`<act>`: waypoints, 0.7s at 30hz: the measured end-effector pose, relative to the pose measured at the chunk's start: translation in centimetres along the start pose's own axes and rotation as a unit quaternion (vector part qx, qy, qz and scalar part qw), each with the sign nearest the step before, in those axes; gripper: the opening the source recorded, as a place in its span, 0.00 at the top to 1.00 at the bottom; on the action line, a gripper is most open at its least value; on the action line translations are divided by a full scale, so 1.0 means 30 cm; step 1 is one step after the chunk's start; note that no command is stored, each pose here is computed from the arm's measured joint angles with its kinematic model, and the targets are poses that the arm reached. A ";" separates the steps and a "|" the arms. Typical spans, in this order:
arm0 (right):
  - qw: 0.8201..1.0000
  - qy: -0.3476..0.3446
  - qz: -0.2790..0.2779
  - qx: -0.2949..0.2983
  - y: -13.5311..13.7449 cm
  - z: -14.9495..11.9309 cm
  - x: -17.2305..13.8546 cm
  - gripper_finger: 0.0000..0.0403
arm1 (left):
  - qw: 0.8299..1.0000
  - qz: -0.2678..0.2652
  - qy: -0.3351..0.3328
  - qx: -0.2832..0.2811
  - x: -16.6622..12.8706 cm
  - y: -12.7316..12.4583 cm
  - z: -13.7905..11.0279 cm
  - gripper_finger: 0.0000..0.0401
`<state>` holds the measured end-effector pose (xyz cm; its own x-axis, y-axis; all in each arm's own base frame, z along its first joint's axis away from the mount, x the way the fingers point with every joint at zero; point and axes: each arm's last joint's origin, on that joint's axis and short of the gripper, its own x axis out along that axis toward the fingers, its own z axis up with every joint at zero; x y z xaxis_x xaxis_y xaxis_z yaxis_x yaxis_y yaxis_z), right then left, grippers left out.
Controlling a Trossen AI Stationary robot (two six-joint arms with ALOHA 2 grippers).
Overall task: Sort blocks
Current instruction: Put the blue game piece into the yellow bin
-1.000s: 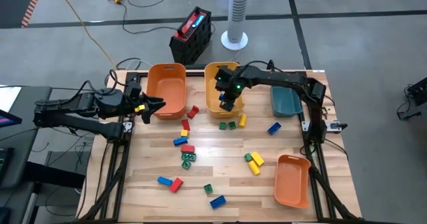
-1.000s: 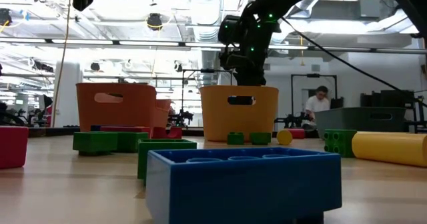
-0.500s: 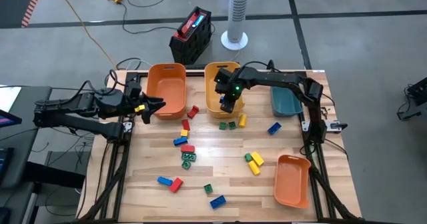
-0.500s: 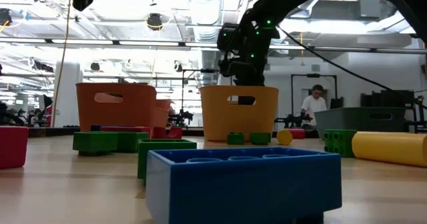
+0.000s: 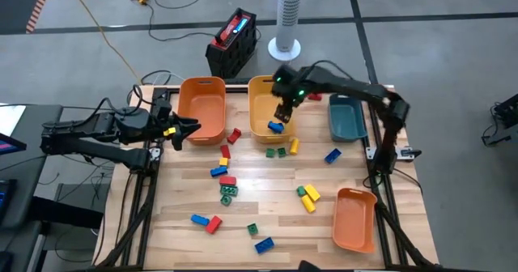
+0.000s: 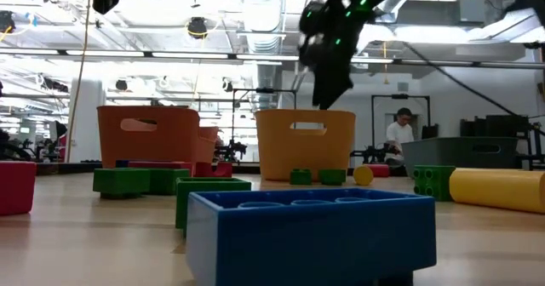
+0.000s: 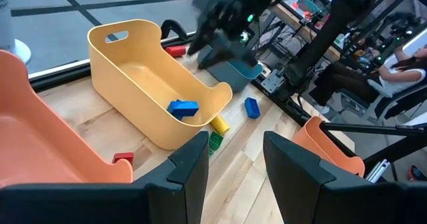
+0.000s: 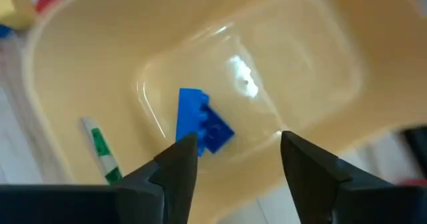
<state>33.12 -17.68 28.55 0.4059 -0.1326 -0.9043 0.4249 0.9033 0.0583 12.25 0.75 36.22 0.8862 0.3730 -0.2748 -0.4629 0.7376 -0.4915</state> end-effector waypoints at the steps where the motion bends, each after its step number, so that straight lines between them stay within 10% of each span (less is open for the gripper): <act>1: 1.000 -0.010 -0.008 0.001 -0.005 -0.010 -0.029 0.44 | 1.000 0.000 0.000 0.000 0.000 0.000 0.000 0.65; 14: 1.000 -0.022 0.001 0.019 0.092 -0.308 -0.177 0.44 | 0.999 -0.030 0.017 -0.002 0.011 -0.017 -0.004 0.65; 21: 0.997 -0.055 -0.016 0.041 0.204 -0.427 -0.256 0.44 | 0.967 -0.148 0.192 0.073 0.063 -0.151 -0.079 0.65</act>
<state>22.23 -5.90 30.42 0.4760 -0.2093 -0.8542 0.5020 0.8622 0.0684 15.97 -3.23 35.97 0.8941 -0.0828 -0.4401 -0.1569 0.8626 -0.4810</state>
